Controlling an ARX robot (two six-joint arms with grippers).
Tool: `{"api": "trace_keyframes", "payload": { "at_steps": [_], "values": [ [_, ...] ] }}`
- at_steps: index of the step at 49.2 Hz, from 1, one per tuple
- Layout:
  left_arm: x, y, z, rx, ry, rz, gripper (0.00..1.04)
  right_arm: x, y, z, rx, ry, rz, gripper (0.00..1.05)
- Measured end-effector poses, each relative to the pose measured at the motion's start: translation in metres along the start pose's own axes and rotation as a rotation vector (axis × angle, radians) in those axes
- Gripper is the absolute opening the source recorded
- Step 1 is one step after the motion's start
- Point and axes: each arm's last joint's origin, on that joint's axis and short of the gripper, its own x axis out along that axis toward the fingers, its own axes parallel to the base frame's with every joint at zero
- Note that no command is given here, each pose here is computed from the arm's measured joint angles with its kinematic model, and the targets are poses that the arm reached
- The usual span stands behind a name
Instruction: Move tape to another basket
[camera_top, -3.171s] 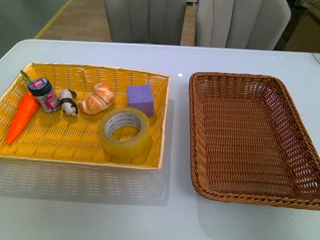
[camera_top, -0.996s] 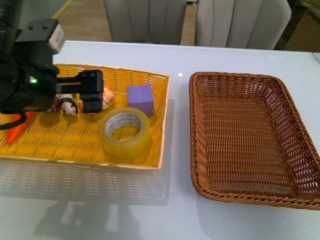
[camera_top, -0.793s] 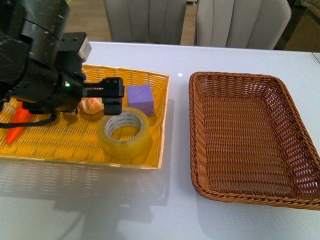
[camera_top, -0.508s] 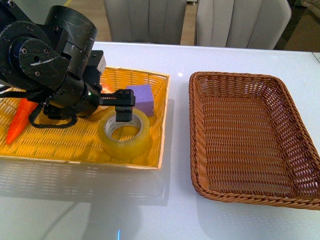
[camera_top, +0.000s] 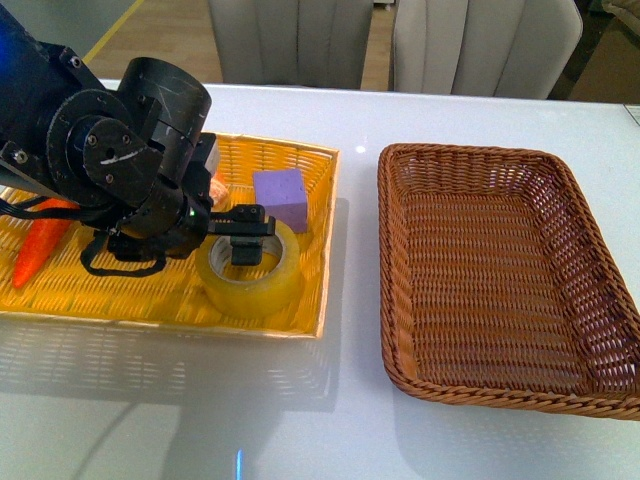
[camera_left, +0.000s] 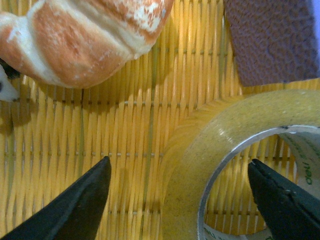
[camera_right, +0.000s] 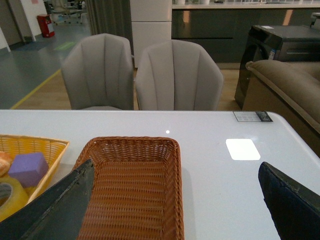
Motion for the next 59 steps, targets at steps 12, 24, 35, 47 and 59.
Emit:
{"api": "trace_keyframes", "payload": {
  "at_steps": [12,24,35,47,59],
  "values": [
    [0.004,-0.003,-0.004,0.002,0.020,0.006,0.31,0.000,0.000,0.000,0.000,0.000,0.000,0.96],
    [-0.011,-0.001,-0.005,-0.006,0.005,0.023,0.16,0.000,0.000,0.000,0.000,0.000,0.000,0.96],
    [-0.065,-0.006,0.021,-0.009,-0.124,-0.013,0.16,0.000,0.000,0.000,0.000,0.000,0.000,0.96],
    [-0.097,-0.040,0.059,0.041,-0.199,-0.087,0.16,0.000,0.000,0.000,0.000,0.000,0.000,0.96],
    [-0.084,-0.093,0.072,0.125,-0.177,-0.181,0.16,0.000,0.000,0.000,0.000,0.000,0.000,0.96]
  ]
}}
